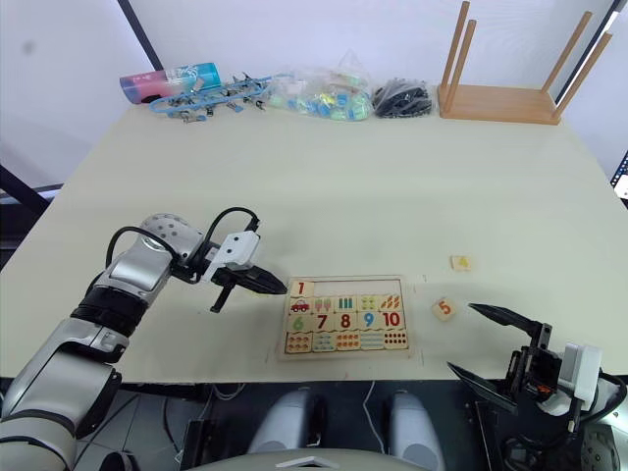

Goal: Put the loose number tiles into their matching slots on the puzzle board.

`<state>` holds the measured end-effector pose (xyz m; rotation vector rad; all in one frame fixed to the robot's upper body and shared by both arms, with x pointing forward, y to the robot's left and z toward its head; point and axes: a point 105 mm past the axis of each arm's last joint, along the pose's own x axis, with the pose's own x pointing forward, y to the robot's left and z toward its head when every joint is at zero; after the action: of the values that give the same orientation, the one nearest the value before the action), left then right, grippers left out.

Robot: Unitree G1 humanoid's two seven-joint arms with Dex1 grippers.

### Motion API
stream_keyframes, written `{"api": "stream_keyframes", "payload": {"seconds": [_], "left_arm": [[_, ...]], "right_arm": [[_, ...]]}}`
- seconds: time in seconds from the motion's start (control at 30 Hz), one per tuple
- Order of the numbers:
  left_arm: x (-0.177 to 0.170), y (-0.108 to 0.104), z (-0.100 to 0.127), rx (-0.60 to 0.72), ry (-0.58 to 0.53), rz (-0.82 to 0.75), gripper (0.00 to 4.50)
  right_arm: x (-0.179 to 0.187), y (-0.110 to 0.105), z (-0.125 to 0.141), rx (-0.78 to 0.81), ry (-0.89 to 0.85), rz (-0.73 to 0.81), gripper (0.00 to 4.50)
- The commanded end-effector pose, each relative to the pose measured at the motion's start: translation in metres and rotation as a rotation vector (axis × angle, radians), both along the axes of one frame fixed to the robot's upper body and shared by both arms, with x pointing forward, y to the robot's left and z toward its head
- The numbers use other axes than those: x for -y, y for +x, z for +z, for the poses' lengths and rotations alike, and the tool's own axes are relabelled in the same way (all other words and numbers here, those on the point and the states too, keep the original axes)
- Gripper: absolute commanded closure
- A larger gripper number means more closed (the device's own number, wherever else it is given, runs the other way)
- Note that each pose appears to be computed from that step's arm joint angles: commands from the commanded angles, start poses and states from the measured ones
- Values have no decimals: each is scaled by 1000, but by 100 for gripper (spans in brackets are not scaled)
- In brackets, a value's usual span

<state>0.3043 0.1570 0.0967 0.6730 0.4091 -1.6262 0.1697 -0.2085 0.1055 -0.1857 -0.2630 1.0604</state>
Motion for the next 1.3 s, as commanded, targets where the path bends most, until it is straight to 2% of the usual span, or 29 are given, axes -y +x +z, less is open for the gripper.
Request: {"api": "stream_keyframes", "payload": {"seconds": [0.03,0.67,0.97,1.3], "left_arm": [[7,-5,7,-2,-26,-50,446],[1,-8,5,-8,-19,-41,446],[-11,-6,23,-23,-138,65,446],[-29,-4,26,19,-238,239,446]], "right_arm": [[6,0,11,52,-17,-20,0],[6,0,12,49,-16,-16,0],[10,0,8,33,-10,-21,0],[16,3,7,24,-9,-16,0]]}}
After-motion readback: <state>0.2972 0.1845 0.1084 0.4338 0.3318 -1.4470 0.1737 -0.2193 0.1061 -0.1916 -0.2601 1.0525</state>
